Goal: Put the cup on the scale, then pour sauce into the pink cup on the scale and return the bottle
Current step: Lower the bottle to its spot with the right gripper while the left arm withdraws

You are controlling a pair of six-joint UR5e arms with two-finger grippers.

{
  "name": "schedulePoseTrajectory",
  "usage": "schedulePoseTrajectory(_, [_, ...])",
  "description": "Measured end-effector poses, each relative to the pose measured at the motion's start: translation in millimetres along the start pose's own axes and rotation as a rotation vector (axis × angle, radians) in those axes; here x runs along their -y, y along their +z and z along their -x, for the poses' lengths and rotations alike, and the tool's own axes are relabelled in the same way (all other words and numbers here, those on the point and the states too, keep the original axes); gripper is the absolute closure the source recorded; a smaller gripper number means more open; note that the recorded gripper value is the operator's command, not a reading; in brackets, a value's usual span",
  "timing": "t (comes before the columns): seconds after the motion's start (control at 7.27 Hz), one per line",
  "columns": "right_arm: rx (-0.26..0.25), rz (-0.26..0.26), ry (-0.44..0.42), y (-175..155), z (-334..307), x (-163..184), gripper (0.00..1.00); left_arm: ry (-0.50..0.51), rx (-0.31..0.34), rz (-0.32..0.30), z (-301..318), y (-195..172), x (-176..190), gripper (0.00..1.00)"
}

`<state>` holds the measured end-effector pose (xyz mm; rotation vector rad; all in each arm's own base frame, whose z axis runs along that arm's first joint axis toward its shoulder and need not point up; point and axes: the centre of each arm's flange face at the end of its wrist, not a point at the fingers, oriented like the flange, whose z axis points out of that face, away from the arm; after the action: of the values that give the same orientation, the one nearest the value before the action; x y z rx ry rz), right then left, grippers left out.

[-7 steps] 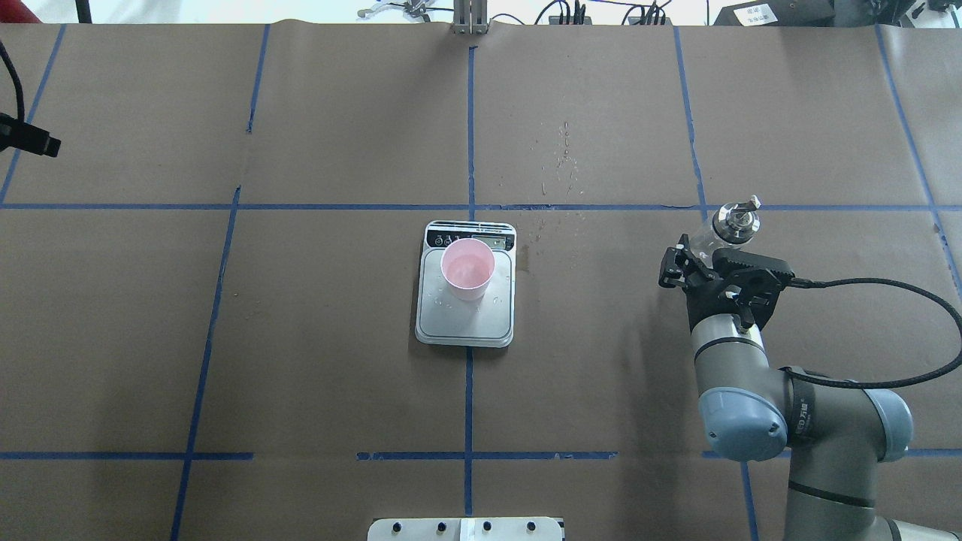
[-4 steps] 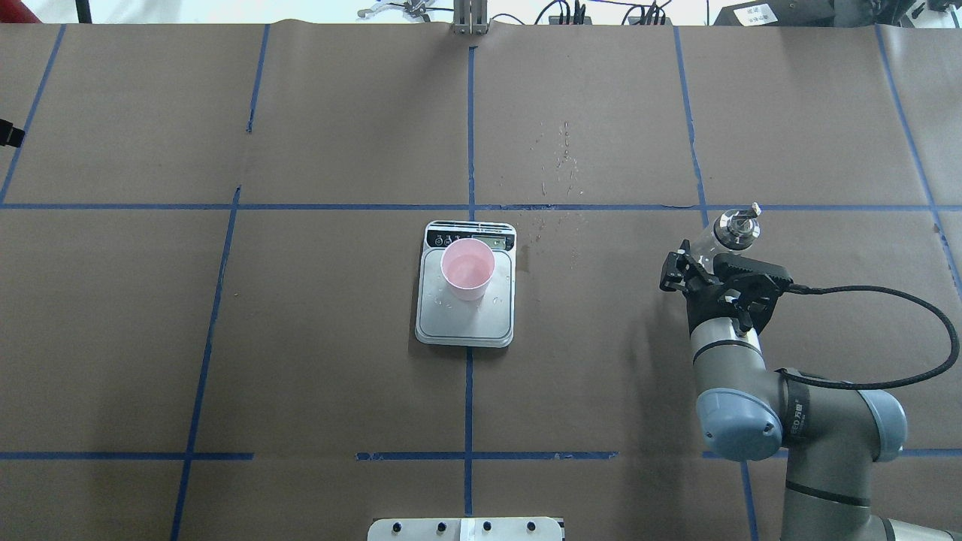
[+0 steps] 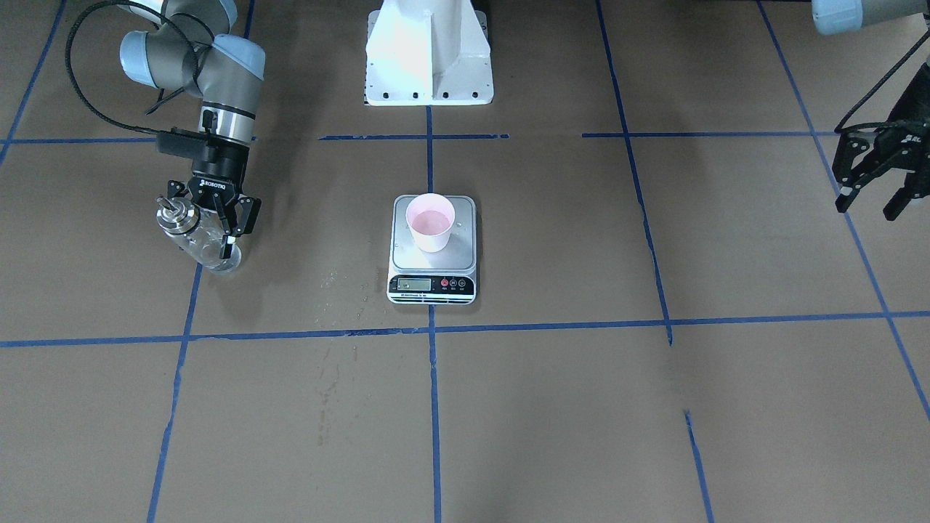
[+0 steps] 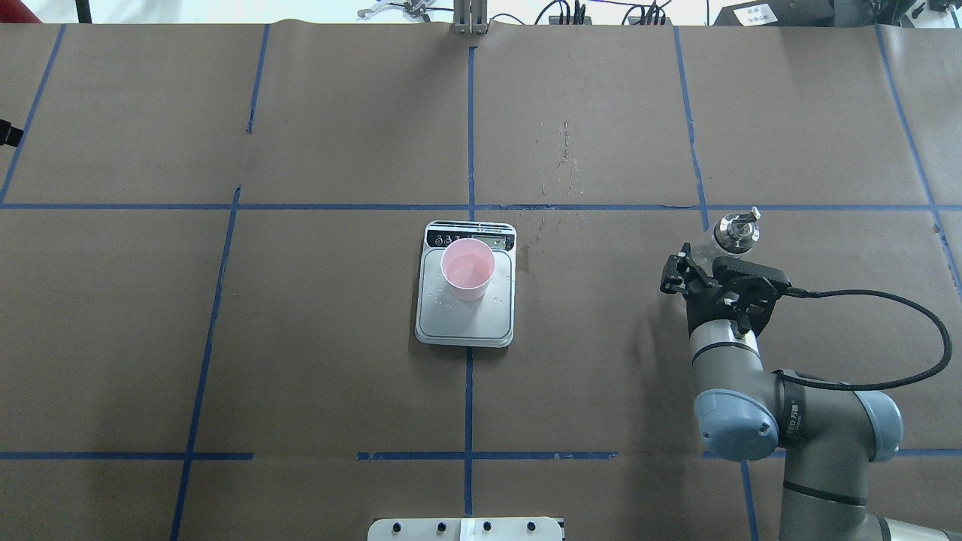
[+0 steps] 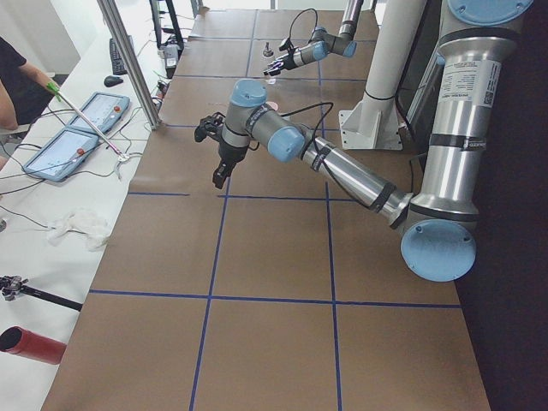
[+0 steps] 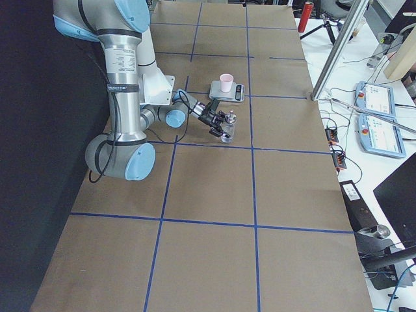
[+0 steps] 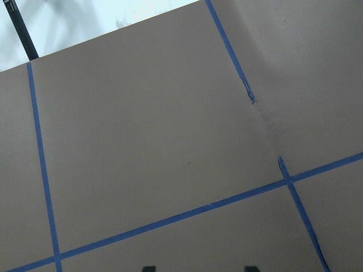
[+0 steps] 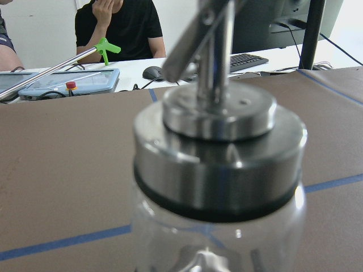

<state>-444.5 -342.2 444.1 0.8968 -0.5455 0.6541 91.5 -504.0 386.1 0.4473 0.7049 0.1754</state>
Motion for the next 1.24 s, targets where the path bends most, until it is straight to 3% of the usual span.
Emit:
schedulePoseTrajectory(0.41, [-0.017, -0.002, -0.019, 9, -6, -13, 1.00, 0.001, 0.000, -0.001, 0, -1, 0, 0.39])
schedulePoseTrajectory(0.55, [-0.019, -0.003, -0.021, 10, -6, -14, 0.31, 0.001, 0.000, -0.001, 0, -1, 0, 0.39])
schedulePoseTrajectory(0.69, [-0.018, -0.005, -0.021, 10, -6, -15, 0.00, 0.000, 0.000, -0.001, 0, -1, 0, 0.39])
schedulePoseTrajectory(1.24, [-0.013, 0.000, 0.014, 9, -3, -15, 0.00, 0.002, -0.001, -0.006, -1, -3, 0, 0.39])
